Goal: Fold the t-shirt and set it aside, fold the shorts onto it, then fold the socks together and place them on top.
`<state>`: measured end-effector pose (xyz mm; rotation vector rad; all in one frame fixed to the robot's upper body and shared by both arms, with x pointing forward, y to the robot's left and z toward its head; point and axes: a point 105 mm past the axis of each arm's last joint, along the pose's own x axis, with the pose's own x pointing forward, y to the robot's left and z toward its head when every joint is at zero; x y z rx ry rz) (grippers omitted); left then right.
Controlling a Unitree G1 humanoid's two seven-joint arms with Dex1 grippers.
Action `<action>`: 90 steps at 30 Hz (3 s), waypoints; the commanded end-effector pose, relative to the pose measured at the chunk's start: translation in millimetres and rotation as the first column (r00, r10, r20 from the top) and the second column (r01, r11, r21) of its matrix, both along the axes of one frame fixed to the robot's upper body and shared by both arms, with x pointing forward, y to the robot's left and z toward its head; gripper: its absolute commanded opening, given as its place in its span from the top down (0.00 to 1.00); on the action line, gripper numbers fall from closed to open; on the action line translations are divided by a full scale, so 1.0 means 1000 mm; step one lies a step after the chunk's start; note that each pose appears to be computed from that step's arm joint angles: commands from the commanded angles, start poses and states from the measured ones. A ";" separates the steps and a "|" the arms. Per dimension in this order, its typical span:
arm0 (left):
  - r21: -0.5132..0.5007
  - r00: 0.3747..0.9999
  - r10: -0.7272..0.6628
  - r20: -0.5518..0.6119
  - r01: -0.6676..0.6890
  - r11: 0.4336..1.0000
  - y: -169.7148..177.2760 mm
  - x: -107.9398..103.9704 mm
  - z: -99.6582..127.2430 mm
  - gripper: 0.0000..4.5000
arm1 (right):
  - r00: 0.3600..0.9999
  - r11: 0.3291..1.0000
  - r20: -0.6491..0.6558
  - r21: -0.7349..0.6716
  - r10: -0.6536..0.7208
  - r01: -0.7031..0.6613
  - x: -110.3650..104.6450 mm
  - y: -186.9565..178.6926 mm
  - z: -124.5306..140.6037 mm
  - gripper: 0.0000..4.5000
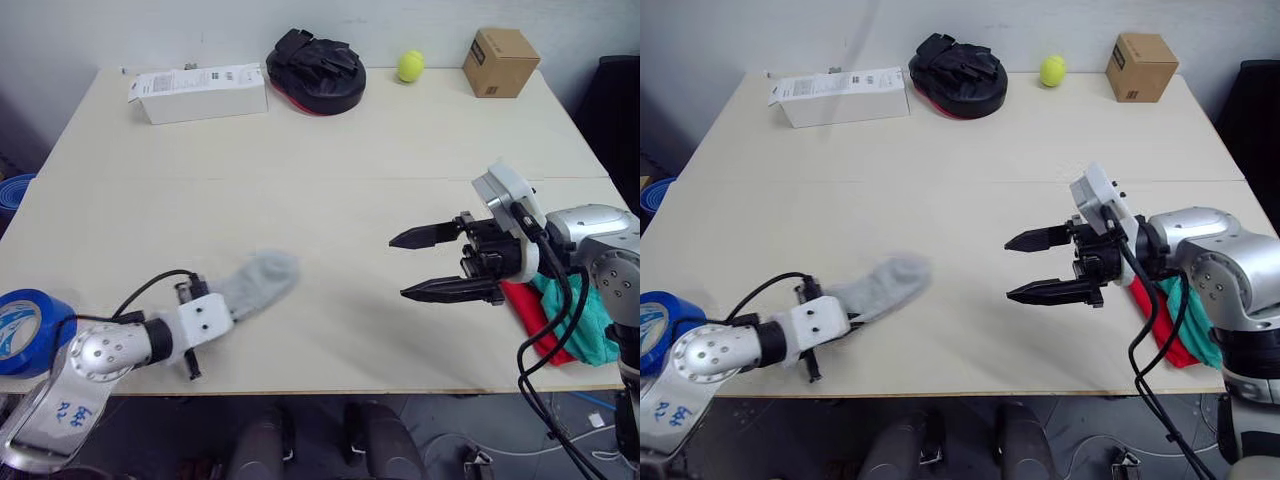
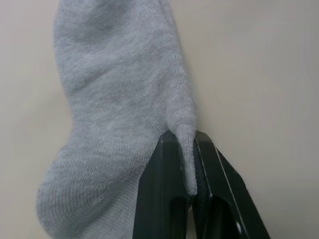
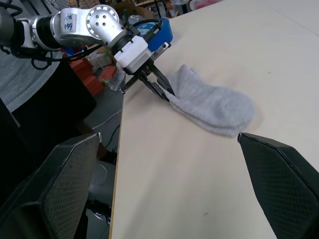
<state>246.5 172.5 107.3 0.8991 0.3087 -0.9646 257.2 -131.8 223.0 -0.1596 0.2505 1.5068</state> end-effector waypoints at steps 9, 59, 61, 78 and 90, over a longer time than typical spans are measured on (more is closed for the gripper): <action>0.155 0.908 -0.408 0.099 0.391 0.907 -0.047 0.058 -0.004 1.00 | 0.988 0.988 0.090 -0.071 -0.129 0.135 -0.012 -0.020 -0.010 0.00; -0.229 0.916 -0.332 -0.223 0.282 0.932 -0.067 0.092 0.015 0.99 | 0.893 0.903 -0.138 -0.080 -0.428 0.421 0.000 -0.007 -0.082 0.00; -0.227 0.917 -0.331 -0.223 0.282 0.932 -0.068 0.091 0.012 0.99 | 0.875 0.896 -0.193 -0.102 -0.444 0.432 0.003 -0.004 -0.089 0.00; -0.243 0.922 -0.332 -0.200 0.282 0.928 -0.082 0.090 0.004 0.99 | 0.616 0.852 -0.610 -0.212 -0.499 0.479 0.022 0.018 -0.118 0.00; -0.221 0.926 -0.320 -0.198 0.276 0.935 -0.074 0.088 0.001 0.99 | 0.412 0.754 -0.750 -0.173 -0.518 0.634 0.058 0.026 -0.115 0.00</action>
